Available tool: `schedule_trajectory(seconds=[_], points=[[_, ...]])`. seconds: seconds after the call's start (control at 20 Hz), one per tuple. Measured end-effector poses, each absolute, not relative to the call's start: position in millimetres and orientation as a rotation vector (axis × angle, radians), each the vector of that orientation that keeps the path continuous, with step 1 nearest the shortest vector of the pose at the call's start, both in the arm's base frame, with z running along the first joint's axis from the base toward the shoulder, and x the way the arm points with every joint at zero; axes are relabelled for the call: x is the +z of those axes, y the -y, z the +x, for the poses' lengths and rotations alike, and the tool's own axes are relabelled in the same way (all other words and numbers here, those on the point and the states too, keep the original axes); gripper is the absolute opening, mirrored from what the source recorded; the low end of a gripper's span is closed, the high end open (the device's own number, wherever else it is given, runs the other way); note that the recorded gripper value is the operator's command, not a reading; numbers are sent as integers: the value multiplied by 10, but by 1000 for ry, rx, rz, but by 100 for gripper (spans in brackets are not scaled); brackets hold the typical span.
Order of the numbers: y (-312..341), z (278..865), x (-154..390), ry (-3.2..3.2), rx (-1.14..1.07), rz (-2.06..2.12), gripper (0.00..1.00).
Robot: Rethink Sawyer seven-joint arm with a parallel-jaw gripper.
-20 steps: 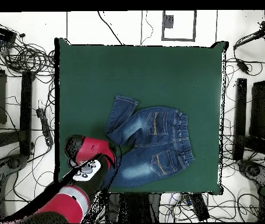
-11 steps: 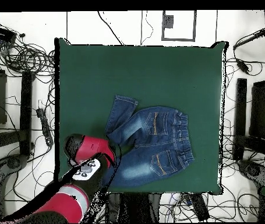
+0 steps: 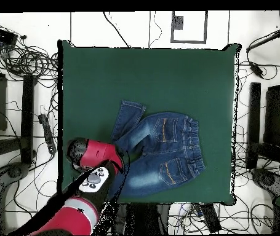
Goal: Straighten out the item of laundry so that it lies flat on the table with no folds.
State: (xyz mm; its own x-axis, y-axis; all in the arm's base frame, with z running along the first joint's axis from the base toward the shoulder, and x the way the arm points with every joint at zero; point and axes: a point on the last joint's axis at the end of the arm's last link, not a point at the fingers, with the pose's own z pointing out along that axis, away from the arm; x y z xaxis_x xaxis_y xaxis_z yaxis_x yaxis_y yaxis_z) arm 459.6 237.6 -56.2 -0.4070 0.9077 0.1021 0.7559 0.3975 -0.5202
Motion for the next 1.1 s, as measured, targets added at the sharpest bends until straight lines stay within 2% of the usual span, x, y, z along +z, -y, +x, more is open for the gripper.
schedule_trajectory(seconds=[0.45, 0.75, 1.1], points=[[-1998, 5812, 149, 2647, 180, -1780, 100], [-1706, 6135, 752, 2673, 47, -1912, 100], [-1574, 6089, 852, 2703, 28, -1913, 100]])
